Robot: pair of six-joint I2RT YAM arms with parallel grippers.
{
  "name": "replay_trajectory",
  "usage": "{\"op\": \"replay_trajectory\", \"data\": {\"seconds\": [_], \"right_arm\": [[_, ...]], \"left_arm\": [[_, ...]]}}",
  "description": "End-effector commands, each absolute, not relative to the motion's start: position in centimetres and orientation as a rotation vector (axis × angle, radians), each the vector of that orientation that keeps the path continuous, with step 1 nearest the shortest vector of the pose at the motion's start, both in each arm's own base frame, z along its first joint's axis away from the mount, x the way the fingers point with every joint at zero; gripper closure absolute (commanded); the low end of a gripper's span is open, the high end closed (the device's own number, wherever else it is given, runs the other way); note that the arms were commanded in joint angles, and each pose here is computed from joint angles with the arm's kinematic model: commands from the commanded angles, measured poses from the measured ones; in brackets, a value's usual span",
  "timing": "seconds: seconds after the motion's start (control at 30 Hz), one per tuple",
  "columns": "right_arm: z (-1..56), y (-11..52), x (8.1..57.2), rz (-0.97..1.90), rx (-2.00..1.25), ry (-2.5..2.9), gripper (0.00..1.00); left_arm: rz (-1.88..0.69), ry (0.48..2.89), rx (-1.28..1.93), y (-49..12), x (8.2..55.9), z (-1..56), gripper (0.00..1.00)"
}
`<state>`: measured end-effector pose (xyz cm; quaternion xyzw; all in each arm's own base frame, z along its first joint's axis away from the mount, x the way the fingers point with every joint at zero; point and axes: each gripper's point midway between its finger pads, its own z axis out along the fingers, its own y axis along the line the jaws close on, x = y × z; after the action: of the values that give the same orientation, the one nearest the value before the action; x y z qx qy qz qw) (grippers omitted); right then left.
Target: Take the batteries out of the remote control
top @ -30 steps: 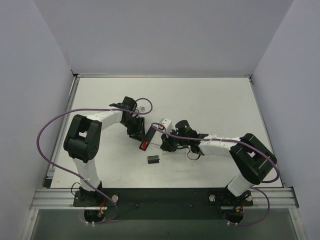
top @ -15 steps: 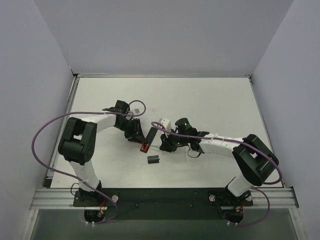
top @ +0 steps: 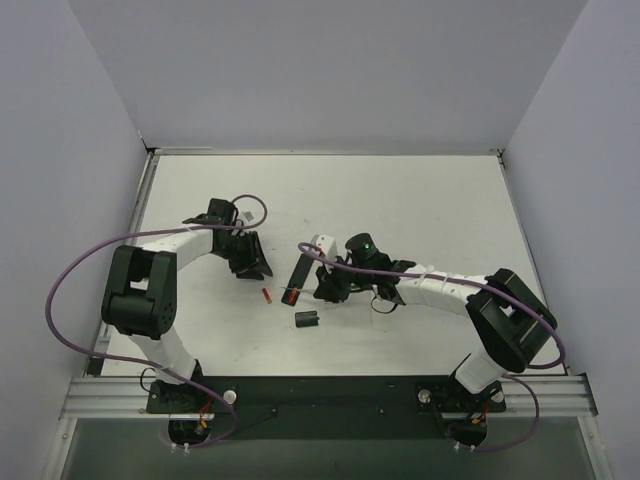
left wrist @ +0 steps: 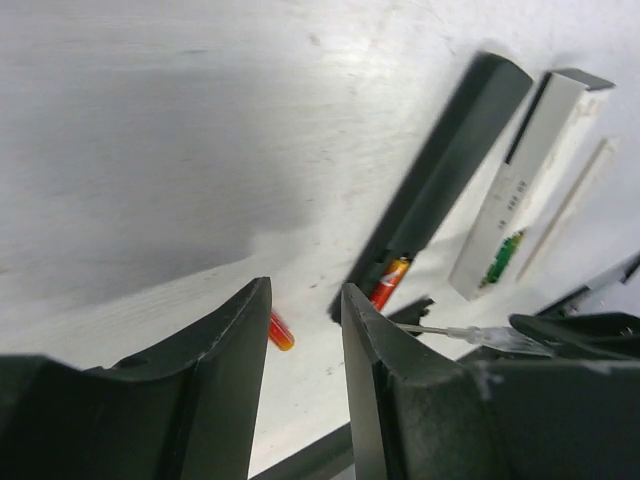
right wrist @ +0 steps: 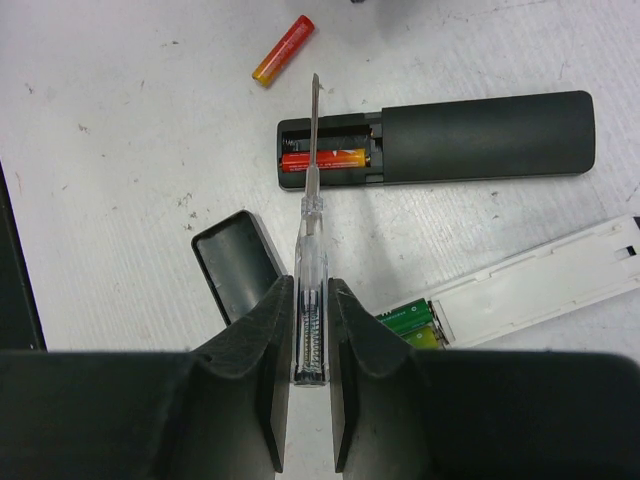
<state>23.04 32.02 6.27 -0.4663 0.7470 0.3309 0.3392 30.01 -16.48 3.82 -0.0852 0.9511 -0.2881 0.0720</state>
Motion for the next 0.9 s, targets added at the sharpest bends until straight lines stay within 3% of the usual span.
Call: {"op": "replay_trajectory", "data": {"seconds": [0.0, 0.03, 0.17, 0.2, 0.27, 0.47, 0.87], "right_arm": [[8.7, 33.5, 23.3, 0.875, -1.233, 1.882, 1.0], [8.8, 34.0, 22.8, 0.88, -1.25, 1.874, 1.0], [9.7, 35.5, 21.7, 0.882, -1.271, 1.838, 1.0], [9.9, 35.9, 21.5, 0.887, -1.268, 1.828, 1.0], [10.1, 36.5, 21.1, 0.886, -1.271, 1.818, 1.0], [10.5, 36.6, 21.3, 0.85, -1.238, 1.824, 1.0], [12.0, 33.5, 22.5, 0.671, -1.137, 1.855, 1.0]], "left_arm": [[-0.591, 2.781, -0.348, -12.5, 31.4, 5.4, 0.56], [-0.482, 2.759, -0.401, -10.8, 31.9, 5.4, 0.56], [-0.204, 2.696, -0.605, -6.1, 31.7, 6.2, 0.76], [-0.151, 2.689, -0.639, -5.4, 31.3, 6.1, 0.87], [-0.102, 2.676, -0.724, -4.6, 30.6, 6.1, 1.0], [-0.335, 2.775, -0.755, -7.7, 27.7, 3.3, 1.0], [-0.331, 2.839, -0.766, -7.9, 25.2, 1.8, 1.0]]}}
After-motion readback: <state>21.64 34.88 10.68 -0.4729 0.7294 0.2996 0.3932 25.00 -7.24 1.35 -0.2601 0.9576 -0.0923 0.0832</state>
